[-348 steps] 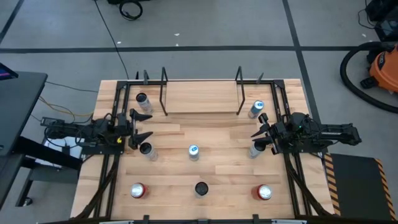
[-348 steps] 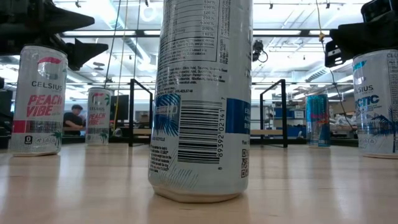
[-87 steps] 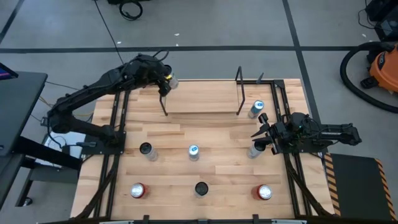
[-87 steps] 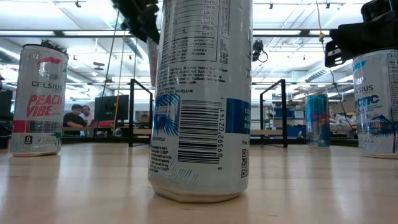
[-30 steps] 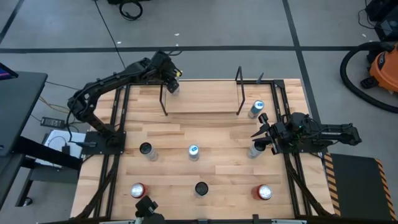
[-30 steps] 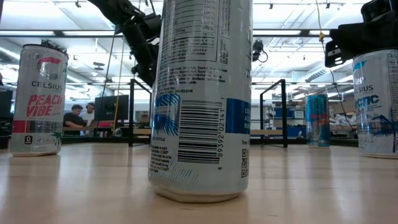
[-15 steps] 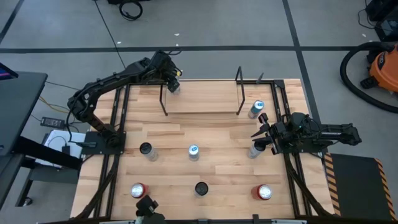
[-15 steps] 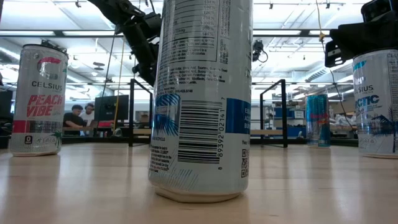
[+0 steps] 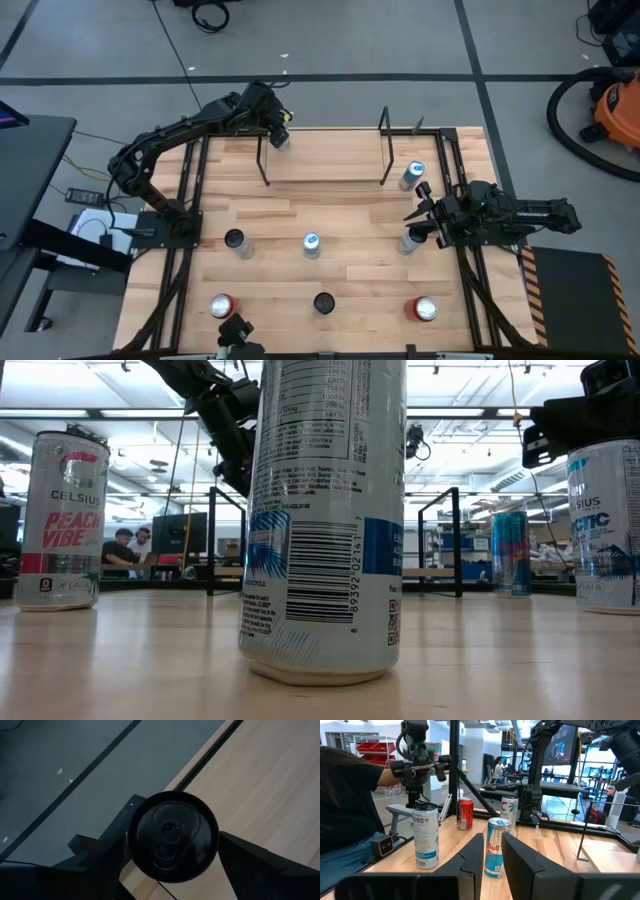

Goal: Place canned beverage on shelf
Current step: Put the top white pink soda can on the shelf, then put the top white blue soda can on the shelf

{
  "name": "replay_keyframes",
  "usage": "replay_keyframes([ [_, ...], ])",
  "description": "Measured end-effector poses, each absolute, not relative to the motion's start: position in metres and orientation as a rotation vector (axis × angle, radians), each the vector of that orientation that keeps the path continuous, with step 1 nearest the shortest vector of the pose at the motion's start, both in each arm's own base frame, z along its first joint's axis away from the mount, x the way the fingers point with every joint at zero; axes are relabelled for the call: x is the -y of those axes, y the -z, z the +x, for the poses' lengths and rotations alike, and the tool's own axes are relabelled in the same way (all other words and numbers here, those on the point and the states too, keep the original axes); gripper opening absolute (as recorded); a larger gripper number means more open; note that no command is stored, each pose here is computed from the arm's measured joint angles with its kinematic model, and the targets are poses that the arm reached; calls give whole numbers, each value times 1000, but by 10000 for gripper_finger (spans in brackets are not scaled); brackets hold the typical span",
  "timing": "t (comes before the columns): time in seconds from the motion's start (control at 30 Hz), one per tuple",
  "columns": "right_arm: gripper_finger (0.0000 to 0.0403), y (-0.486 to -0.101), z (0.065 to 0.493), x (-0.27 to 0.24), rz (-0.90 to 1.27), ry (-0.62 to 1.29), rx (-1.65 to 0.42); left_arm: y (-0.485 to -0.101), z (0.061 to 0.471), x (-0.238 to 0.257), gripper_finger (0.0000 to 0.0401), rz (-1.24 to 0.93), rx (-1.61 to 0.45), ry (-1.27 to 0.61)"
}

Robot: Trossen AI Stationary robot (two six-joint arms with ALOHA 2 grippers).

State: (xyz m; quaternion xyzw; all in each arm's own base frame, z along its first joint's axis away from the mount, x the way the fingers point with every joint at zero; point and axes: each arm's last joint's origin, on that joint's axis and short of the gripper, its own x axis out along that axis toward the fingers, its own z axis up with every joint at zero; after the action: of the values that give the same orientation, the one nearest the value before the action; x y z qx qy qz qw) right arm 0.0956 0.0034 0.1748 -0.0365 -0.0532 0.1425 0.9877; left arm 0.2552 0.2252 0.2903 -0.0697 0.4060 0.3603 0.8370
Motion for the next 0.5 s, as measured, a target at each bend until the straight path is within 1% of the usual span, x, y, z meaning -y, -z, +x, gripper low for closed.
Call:
replay_keyframes([
  [0.2,78,-175,96,-3,-73,-286,107,-296,256,-226,311,-138,-828,-768],
  [0.5,78,-175,96,-3,-73,-286,107,-328,257,-224,311,-136,-807,-766],
])
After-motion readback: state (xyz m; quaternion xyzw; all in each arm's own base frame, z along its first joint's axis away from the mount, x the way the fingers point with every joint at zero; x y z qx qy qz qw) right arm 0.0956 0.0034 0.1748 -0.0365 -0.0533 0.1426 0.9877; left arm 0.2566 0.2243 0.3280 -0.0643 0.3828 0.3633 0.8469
